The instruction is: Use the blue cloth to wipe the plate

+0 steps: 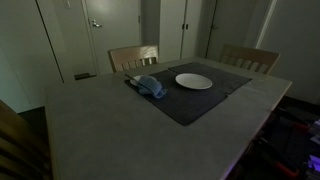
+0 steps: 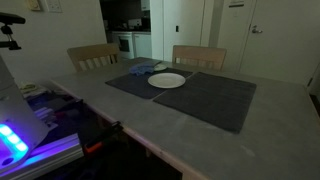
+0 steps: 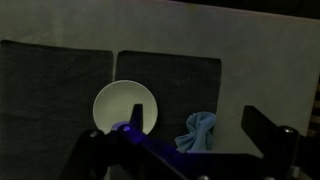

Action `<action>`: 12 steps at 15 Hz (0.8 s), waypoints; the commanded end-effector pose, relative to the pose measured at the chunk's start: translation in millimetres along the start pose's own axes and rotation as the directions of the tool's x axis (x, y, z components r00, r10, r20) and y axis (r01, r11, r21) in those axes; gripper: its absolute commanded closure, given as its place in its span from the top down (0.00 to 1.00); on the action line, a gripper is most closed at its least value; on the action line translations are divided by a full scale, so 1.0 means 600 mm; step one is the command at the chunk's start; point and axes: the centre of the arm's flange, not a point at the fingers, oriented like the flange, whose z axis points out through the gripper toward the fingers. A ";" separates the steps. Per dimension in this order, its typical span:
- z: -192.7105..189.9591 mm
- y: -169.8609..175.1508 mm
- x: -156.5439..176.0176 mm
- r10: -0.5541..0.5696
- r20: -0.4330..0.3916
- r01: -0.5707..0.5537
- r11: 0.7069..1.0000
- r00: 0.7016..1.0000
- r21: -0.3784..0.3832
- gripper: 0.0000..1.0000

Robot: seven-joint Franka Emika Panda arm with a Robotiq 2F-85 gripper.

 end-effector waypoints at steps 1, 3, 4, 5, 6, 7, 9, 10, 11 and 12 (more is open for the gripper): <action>0.010 -0.012 0.066 -0.040 0.034 0.040 0.999 0.999 0.001 1.00; 0.023 -0.019 0.088 -0.056 0.028 0.055 0.998 0.998 0.016 1.00; 0.030 -0.023 0.098 -0.053 0.022 0.053 0.998 0.998 0.022 1.00; 0.038 -0.026 0.108 -0.055 0.016 0.054 0.998 0.998 0.025 1.00; 0.046 -0.032 0.117 -0.050 0.002 0.050 0.998 0.999 0.026 1.00; 0.050 -0.036 0.123 -0.044 -0.016 0.044 0.999 0.999 0.029 1.00; 0.061 -0.047 0.136 -0.030 -0.090 0.033 0.999 0.996 0.035 1.00; 0.065 -0.055 0.145 -0.027 -0.122 0.032 0.999 0.992 0.036 1.00; 0.069 -0.061 0.154 -0.028 -0.149 0.034 0.999 0.988 0.038 1.00; 0.072 -0.069 0.162 -0.031 -0.165 0.038 0.998 0.986 0.042 1.00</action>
